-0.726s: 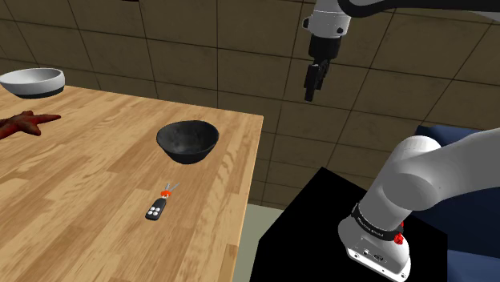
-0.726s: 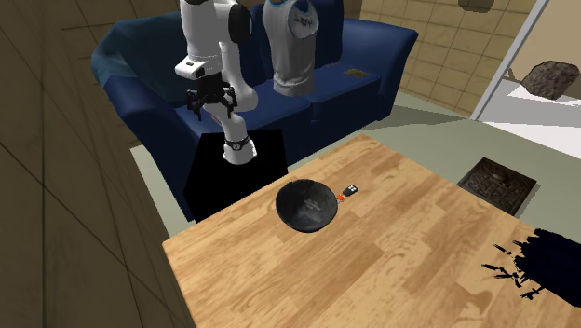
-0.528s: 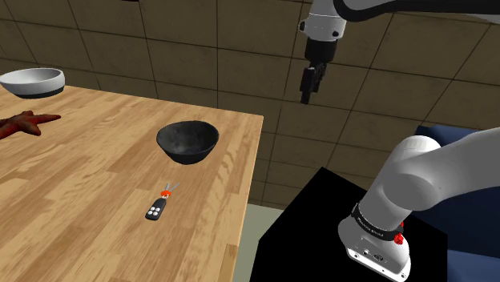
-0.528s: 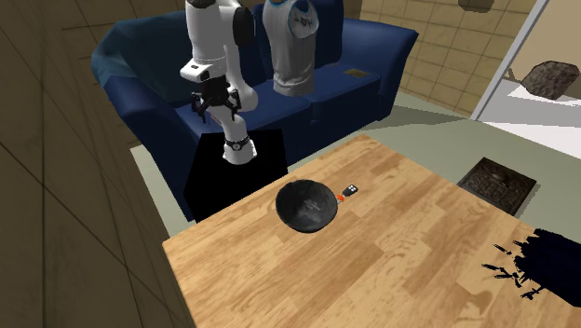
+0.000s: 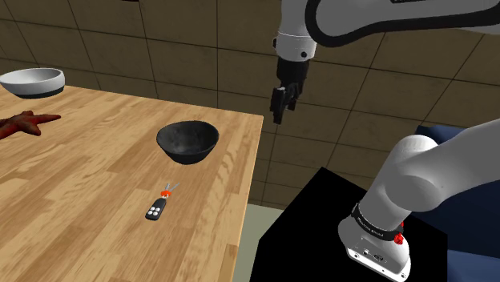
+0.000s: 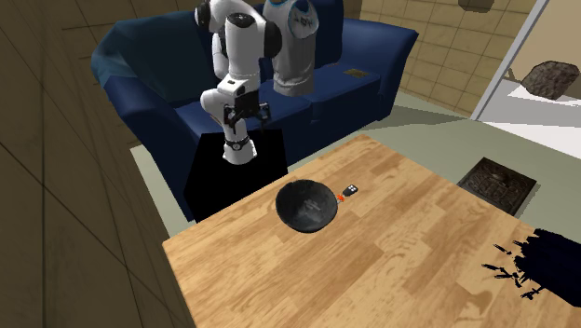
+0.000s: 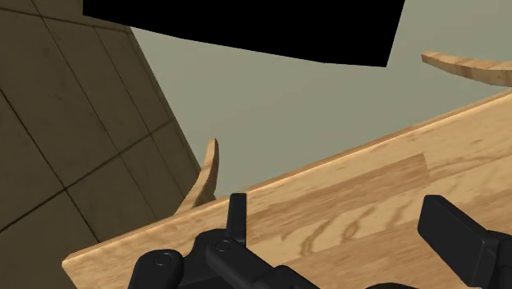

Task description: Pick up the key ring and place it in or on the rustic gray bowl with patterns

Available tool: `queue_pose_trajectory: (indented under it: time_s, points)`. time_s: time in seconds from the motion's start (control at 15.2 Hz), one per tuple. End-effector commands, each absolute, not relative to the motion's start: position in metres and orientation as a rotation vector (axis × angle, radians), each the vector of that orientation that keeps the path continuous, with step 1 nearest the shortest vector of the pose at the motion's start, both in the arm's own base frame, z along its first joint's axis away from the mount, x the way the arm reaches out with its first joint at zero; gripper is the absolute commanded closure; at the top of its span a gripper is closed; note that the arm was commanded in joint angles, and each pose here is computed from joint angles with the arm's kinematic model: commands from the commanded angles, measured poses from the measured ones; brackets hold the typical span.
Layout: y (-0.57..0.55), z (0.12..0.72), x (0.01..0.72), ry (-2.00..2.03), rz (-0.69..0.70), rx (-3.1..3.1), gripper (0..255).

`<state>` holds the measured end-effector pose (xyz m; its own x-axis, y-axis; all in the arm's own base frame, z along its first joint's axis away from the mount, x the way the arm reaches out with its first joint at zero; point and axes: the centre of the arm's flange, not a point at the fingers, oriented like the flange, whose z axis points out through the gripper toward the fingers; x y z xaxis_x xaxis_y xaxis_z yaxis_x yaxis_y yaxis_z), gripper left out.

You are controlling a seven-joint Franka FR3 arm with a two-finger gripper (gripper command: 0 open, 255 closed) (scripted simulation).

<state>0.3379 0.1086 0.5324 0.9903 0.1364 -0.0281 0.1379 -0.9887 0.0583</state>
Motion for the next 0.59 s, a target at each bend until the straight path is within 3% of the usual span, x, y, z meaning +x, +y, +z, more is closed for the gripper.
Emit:
queue_pose_trajectory:
  time_s: [0.0, 0.53]
  points:
    - [0.129, 0.519, 0.343, 0.194, -0.033, 3.080, 0]
    - [0.220, 0.478, 0.368, 0.137, -0.017, 3.099, 0]
